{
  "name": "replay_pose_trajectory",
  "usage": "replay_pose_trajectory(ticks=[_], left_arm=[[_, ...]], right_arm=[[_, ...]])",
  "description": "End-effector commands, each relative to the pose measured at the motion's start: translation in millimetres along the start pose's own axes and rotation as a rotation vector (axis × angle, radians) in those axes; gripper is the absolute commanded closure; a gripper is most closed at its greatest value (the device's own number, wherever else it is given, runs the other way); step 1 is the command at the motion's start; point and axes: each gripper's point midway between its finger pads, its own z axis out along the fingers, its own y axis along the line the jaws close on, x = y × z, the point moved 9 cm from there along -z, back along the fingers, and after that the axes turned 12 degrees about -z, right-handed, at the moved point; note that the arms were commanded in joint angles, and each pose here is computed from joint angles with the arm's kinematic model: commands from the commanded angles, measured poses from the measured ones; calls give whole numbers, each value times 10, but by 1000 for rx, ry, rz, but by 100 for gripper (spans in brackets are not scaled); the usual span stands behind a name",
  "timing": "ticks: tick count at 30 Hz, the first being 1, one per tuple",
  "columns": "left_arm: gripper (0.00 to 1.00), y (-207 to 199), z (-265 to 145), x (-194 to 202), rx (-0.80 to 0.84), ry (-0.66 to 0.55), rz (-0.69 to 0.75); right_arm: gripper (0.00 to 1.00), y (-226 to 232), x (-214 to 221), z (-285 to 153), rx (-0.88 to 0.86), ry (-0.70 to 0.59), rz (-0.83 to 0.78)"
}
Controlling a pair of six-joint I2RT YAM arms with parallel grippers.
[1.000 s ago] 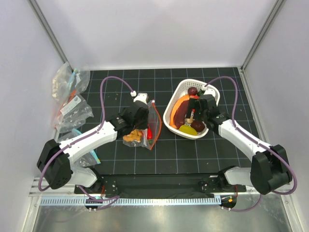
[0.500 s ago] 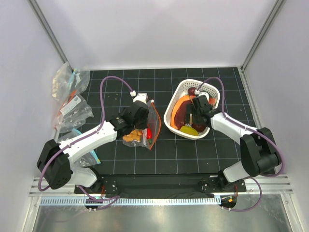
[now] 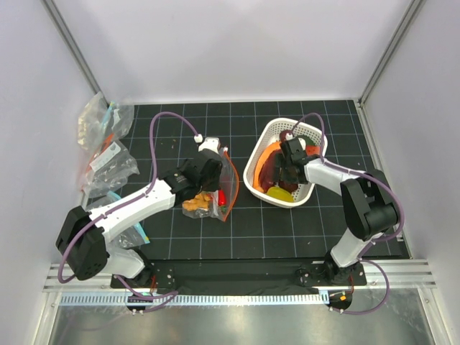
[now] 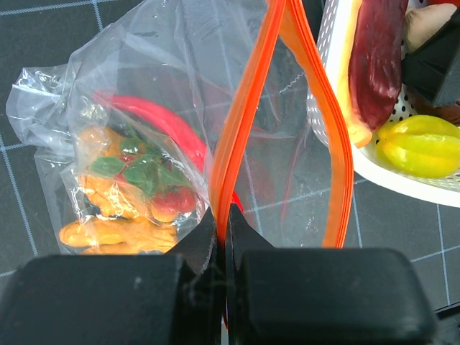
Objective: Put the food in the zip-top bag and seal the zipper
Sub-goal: Pick up the fake fruit from the bin.
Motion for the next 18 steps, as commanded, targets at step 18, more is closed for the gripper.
replay_pose_trajectory(ticks=[18], left_arm=[[100, -103, 16, -93, 11, -24, 15]], right_arm=[[45, -2, -568, -589, -72, -358, 139]])
